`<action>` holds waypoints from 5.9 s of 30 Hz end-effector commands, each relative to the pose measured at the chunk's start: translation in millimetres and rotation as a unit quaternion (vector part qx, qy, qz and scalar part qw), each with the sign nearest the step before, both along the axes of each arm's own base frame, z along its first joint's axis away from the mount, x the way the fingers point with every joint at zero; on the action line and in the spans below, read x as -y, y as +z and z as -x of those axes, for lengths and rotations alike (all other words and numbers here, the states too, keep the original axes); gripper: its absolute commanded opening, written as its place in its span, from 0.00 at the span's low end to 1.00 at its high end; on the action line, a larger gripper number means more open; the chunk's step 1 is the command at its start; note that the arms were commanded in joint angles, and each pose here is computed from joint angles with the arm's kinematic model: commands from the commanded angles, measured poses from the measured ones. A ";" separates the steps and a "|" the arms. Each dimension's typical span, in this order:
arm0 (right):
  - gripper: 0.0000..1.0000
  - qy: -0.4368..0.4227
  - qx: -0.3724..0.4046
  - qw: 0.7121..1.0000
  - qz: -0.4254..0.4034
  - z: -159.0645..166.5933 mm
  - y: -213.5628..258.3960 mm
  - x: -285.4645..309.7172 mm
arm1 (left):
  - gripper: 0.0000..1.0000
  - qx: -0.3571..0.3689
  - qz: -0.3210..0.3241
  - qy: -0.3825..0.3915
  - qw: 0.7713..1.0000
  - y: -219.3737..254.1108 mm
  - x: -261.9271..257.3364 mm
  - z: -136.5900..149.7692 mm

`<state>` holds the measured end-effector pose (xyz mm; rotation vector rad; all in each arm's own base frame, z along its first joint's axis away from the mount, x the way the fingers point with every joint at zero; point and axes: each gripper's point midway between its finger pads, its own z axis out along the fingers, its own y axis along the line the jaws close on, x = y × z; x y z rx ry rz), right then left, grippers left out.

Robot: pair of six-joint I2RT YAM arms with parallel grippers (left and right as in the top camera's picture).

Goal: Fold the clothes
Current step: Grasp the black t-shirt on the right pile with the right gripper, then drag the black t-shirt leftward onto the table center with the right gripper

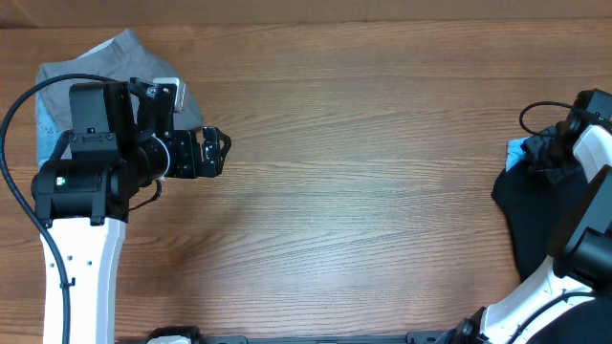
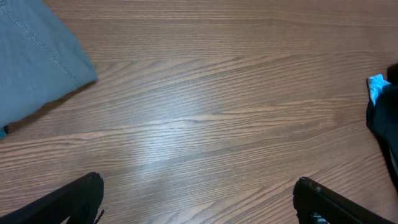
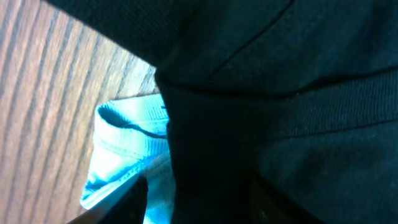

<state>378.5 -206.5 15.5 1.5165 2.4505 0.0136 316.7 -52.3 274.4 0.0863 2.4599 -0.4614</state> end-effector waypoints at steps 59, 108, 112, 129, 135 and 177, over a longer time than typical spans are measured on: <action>0.68 0.055 -0.215 0.974 0.039 118.4 11.7 -63.7 | 1.00 0.010 0.007 0.003 1.000 8.9 0.1 -3.5; 0.04 0.102 -0.124 0.987 0.007 72.1 74.0 -44.1 | 1.00 0.014 0.007 0.003 1.000 10.0 -0.1 -5.1; 0.04 0.132 -0.095 0.986 -0.025 65.9 77.4 -49.1 | 1.00 0.014 0.007 0.003 1.000 10.1 0.0 -5.0; 0.04 0.480 0.257 0.838 -0.034 18.4 369.3 -326.4 | 1.00 0.104 -0.091 0.086 0.987 92.5 -42.1 -5.6; 0.36 0.599 0.182 0.779 -0.037 71.0 321.1 -480.2 | 1.00 0.140 -0.148 0.148 0.968 140.7 -70.3 15.5; 0.62 0.403 0.253 0.878 0.056 108.3 404.2 -309.1 | 0.85 -0.126 -0.081 -0.205 0.967 -229.7 148.4 -173.0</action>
